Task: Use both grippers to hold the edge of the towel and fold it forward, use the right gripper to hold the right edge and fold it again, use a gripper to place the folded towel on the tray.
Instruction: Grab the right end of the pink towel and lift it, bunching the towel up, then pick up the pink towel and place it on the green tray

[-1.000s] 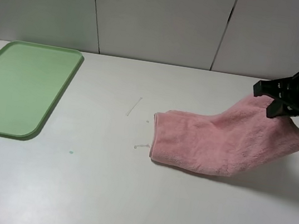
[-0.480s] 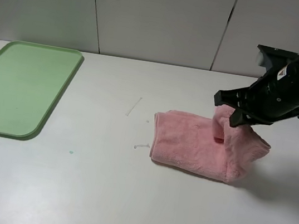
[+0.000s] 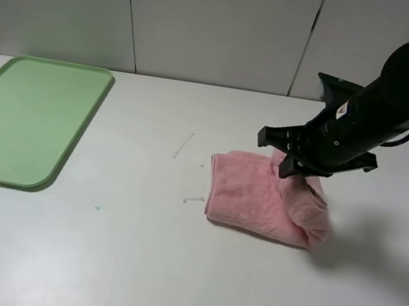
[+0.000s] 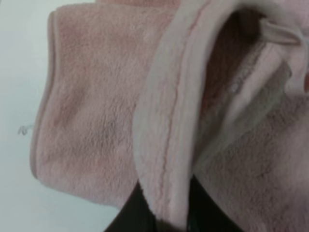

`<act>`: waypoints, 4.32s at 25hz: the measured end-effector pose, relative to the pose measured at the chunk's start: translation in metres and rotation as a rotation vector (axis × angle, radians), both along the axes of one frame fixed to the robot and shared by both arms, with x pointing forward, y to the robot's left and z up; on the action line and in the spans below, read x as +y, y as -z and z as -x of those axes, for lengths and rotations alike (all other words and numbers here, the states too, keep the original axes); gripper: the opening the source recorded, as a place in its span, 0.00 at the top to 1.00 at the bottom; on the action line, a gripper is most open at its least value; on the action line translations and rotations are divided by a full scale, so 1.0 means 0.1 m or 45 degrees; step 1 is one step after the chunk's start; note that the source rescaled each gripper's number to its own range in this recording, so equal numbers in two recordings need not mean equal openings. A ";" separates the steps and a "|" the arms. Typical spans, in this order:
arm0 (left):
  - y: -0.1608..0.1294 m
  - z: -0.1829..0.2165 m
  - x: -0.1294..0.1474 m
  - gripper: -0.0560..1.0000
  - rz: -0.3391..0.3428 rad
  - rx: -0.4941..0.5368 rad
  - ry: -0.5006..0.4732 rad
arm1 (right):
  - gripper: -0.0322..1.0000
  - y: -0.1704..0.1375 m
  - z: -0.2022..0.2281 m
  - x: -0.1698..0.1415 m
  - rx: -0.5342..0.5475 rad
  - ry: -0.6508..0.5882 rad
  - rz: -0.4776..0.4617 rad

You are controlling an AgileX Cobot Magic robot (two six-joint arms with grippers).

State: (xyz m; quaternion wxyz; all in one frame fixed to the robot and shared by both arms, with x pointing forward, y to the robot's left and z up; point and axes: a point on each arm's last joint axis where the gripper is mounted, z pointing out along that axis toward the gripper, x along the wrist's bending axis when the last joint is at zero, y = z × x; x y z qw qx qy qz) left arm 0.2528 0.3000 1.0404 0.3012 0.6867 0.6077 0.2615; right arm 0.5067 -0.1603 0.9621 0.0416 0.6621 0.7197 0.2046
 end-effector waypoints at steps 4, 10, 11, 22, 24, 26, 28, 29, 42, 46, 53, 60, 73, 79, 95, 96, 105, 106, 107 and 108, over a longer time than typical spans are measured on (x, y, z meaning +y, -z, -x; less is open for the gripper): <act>0.00 0.00 0.00 0.12 0.000 0.000 0.000 | 0.90 0.15 -0.06 0.07 0.002 0.016 -0.017; 0.00 0.00 0.00 0.12 0.000 0.000 0.000 | 0.90 0.33 -0.17 0.12 -0.021 0.078 -0.061; 0.00 0.00 0.00 0.12 0.000 0.000 0.000 | 0.90 0.36 -0.18 0.13 -0.025 0.087 -0.067; 0.00 0.00 0.00 0.12 0.000 0.000 0.000 | 0.90 0.48 -0.27 0.15 -0.078 0.124 -0.092; 0.00 0.00 0.00 0.12 0.000 0.000 0.000 | 0.90 0.48 -0.27 0.16 -0.087 0.128 -0.097; 0.00 0.00 0.00 0.12 0.000 0.000 0.000 | 0.85 0.48 -0.28 0.16 -0.092 0.133 -0.103; 0.00 0.00 0.00 0.12 0.000 0.000 0.000 | 0.63 0.47 -0.28 0.16 -0.091 0.146 -0.113; 0.00 0.00 0.00 0.12 0.000 0.000 0.000 | 0.48 0.47 -0.28 0.16 -0.088 0.152 -0.117; 0.00 0.00 0.00 0.12 0.000 0.000 0.000 | 0.00 0.42 -0.27 0.17 -0.084 0.203 -0.164; 0.00 0.00 0.00 0.12 0.000 0.000 0.000 | 0.00 0.21 -0.24 0.19 -0.152 0.184 -0.205; 0.00 0.00 0.00 0.12 0.000 0.000 0.000 | 0.00 -0.08 -0.16 0.26 -0.279 0.127 -0.263; 0.00 0.00 0.00 0.12 0.000 0.000 0.000 | 0.00 -0.23 -0.06 0.22 -0.284 0.033 -0.207; 0.00 0.00 0.00 0.12 0.000 0.000 0.000 | 0.00 -0.81 0.50 -0.08 -0.290 -0.320 0.004; 0.00 0.00 0.00 0.12 0.000 0.000 0.000 | 0.00 -0.88 0.83 -0.39 -0.332 -0.353 0.048; 0.00 0.00 0.00 0.12 0.000 0.000 0.000 | 0.00 -0.98 1.87 -1.17 -0.428 -0.133 0.151; 0.00 0.00 0.00 0.12 0.000 0.000 0.000 | 0.00 -0.98 1.92 -1.19 -0.441 -0.123 0.147; 0.00 0.00 0.00 0.12 0.000 0.000 0.000 | 0.00 -0.91 2.39 -1.26 -0.699 0.000 0.131; 0.00 0.00 0.00 0.12 0.000 0.000 0.000 | 0.00 -0.92 2.45 -1.26 -0.746 0.016 0.135; 0.00 0.00 0.00 0.12 0.000 0.000 0.000 | 0.00 -0.92 2.49 -1.27 -0.786 0.026 0.139; 0.00 0.00 0.00 0.12 0.000 0.000 0.000 | 0.00 -0.93 2.55 -1.27 -0.832 0.036 0.145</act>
